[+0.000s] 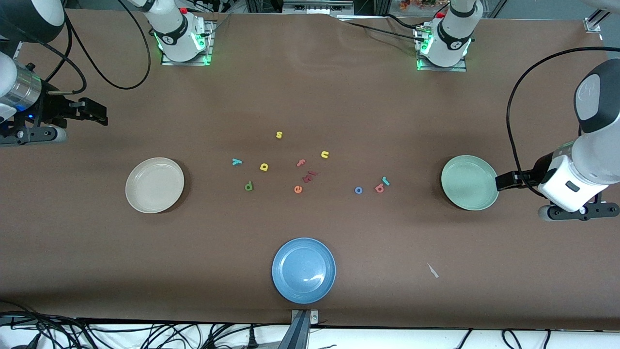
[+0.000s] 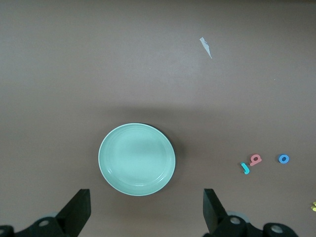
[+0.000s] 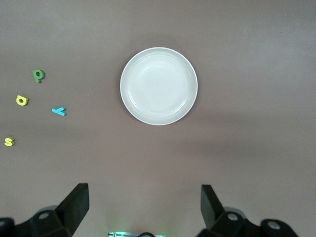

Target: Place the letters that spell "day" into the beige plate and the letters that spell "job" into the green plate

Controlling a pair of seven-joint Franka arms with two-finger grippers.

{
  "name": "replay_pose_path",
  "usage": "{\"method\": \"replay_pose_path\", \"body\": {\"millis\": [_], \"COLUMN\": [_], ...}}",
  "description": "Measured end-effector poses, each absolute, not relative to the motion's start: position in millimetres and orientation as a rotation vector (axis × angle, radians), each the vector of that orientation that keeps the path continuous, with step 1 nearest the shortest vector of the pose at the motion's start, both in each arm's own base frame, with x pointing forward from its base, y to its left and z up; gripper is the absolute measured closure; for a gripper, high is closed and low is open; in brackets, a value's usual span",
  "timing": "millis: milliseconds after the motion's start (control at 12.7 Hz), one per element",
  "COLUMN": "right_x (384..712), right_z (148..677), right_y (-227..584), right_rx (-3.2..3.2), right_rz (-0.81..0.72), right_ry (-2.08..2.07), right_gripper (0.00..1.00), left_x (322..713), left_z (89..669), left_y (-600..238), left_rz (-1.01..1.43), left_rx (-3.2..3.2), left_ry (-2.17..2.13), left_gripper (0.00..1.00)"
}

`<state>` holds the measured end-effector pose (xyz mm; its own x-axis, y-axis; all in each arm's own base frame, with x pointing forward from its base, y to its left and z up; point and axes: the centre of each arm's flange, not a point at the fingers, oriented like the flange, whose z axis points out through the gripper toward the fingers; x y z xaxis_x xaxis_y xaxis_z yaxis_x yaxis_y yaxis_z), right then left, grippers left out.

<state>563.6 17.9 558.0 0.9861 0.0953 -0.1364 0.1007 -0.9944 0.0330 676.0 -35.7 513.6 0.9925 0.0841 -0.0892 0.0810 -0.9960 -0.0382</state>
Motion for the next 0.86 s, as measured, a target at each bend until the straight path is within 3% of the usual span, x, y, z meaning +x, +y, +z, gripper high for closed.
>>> {"method": "replay_pose_path", "body": {"millis": [550, 865], "right_x": [564, 564], "right_z": [558, 558], "right_y": [18, 19], "right_rx": [3.091, 3.091], "right_rz": [-0.210, -0.211], "right_ry": [0.153, 0.154], "right_gripper": [0.00, 0.00], "left_x": [675, 675], "left_z": [510, 477], "left_y": [-32, -6], "left_rz": [0.160, 0.289], "left_rx": [-3.098, -3.076], "left_ry": [-0.137, -0.225], "left_gripper": [0.00, 0.00]}}
